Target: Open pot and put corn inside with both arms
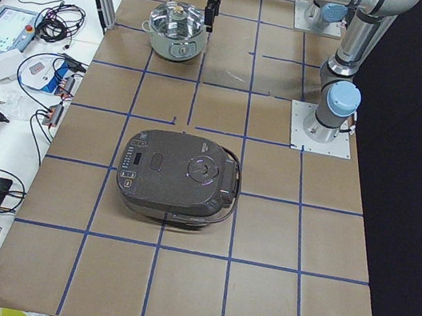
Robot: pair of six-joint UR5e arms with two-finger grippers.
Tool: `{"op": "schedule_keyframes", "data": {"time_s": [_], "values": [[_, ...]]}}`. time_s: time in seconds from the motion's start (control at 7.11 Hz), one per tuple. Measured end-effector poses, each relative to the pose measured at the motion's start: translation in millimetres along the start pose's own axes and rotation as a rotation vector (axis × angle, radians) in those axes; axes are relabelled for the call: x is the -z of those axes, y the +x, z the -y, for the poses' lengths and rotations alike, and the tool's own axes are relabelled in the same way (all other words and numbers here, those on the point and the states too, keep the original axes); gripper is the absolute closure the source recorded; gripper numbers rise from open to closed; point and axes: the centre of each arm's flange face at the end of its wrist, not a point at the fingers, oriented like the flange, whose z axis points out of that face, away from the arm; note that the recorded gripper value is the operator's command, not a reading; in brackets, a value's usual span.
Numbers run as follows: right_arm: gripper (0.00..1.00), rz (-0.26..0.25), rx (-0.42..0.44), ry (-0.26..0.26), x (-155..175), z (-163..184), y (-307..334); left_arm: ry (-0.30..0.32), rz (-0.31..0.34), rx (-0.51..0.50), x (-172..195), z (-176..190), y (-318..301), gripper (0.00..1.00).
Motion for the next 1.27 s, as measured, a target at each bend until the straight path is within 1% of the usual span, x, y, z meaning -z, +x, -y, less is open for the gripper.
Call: {"op": "schedule_keyframes", "data": {"time_s": [0.28,0.84,0.98,1.12,1.27], "values": [[0.00,0.000,0.000,0.001,0.0,0.0,0.0,-0.005,0.000,-0.001,-0.3,-0.5,-0.3,0.00],[0.00,0.001,-0.001,0.005,1.3,0.9,1.2,0.013,0.012,-0.002,7.6,2.1,-0.4,0.00],[0.00,0.001,-0.002,0.006,1.7,2.2,2.1,0.024,0.011,-0.005,11.5,9.0,1.7,0.00],[0.00,-0.001,-0.002,0.012,2.7,4.9,3.2,0.038,0.007,-0.021,14.7,27.1,12.0,0.00],[0.00,-0.014,-0.001,0.022,4.6,10.5,7.2,0.044,0.009,-0.055,8.5,58.4,39.9,0.00]]}}
